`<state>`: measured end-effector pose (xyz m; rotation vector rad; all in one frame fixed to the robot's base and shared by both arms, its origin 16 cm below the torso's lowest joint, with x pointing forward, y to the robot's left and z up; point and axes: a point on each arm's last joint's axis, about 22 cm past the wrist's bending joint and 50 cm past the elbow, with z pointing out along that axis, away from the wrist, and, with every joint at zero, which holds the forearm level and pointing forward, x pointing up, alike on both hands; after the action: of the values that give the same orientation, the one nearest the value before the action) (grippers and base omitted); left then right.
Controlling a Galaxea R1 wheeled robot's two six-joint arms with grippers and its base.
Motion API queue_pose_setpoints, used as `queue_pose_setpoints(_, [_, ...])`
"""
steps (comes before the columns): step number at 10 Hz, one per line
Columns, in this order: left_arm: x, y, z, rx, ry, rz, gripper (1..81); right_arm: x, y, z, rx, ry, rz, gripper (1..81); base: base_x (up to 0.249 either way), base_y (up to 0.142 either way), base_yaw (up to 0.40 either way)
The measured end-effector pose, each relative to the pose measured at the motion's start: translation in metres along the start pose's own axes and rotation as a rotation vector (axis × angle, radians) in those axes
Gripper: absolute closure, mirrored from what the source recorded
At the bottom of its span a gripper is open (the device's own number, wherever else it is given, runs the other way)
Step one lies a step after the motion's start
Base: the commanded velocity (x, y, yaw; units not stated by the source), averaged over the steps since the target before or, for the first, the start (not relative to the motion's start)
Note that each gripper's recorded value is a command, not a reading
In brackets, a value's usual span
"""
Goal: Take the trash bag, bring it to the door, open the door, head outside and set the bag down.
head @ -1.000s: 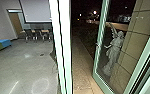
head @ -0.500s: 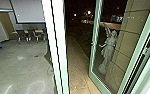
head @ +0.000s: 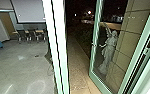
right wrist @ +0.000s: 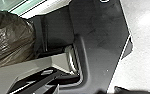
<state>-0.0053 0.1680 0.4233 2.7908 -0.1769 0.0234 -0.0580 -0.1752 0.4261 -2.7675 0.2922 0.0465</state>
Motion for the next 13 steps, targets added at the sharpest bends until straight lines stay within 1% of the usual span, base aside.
queue_pose_setpoints(6, [0.0012,0.0014,0.0006,0.001,0.005,0.000,81.1,0.0000,0.0004,0.0001,-0.002,0.000,0.000,1.0,0.000,0.000,0.000])
queue_pose_setpoints(8, [0.0014,0.0013,0.0006,0.002,0.006,0.000,81.1,-0.0003,-0.0029,0.0011,0.002,0.000,0.000,1.0,0.000,0.000,0.000])
queue_pose_setpoints(13, [0.0001,0.0005,0.0003,0.003,0.005,0.000,81.1,-0.0006,-0.0027,0.0012,0.001,0.000,0.001,1.0,0.000,-0.089,0.000])
